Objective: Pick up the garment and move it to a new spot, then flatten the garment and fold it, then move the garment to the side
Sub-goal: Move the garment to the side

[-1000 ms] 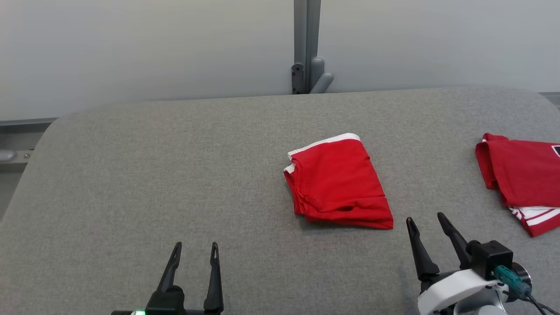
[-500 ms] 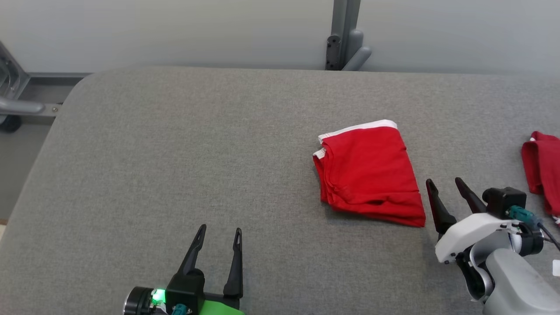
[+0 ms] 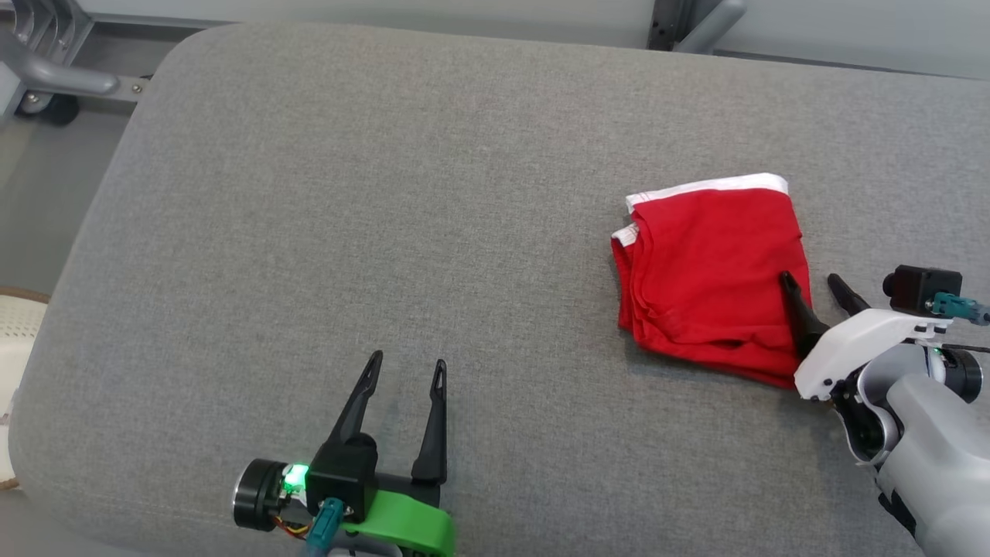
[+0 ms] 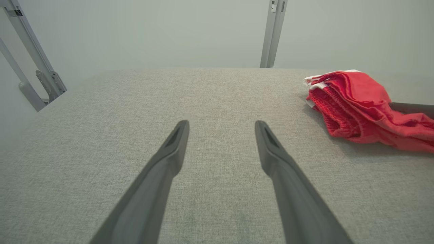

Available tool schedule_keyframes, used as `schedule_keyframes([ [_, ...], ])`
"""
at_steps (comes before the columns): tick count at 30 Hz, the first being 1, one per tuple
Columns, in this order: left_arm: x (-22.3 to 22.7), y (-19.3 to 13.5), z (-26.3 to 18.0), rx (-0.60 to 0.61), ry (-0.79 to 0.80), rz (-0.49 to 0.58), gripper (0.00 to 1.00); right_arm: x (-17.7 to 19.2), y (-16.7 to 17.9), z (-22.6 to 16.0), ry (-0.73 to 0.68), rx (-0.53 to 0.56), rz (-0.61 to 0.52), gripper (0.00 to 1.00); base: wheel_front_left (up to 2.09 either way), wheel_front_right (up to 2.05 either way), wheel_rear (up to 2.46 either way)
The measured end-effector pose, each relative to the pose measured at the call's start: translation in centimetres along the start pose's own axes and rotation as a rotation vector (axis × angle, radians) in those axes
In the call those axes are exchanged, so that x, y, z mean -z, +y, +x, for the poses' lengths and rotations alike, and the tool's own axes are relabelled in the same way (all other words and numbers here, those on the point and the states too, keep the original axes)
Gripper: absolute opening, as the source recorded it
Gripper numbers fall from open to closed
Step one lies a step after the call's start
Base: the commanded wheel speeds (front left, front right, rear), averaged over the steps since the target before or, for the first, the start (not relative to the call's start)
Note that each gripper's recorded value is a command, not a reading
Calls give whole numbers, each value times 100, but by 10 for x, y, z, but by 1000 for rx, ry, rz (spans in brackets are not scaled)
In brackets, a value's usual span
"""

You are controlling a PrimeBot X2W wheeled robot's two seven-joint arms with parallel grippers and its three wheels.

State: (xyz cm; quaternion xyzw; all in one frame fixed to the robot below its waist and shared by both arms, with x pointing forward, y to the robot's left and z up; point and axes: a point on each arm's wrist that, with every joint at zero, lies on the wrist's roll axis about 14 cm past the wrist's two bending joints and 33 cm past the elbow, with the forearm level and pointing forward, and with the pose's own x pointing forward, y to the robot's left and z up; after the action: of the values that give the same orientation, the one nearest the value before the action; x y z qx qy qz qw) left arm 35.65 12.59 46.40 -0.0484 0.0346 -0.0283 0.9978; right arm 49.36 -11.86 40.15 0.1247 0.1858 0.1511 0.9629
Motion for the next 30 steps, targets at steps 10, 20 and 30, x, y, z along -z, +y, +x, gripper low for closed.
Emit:
schedule_keyframes([
  [10,6,4,7,-10,21,6,100,25,13,10,102,-54,22,0,0,0,0],
  [20,5,-13,16,48,13,3,100,12,-2,-8,65,-53,-71,0,0,0,0],
  [30,11,-53,39,194,13,24,100,-18,-41,-37,-4,17,-138,0,0,0,0],
])
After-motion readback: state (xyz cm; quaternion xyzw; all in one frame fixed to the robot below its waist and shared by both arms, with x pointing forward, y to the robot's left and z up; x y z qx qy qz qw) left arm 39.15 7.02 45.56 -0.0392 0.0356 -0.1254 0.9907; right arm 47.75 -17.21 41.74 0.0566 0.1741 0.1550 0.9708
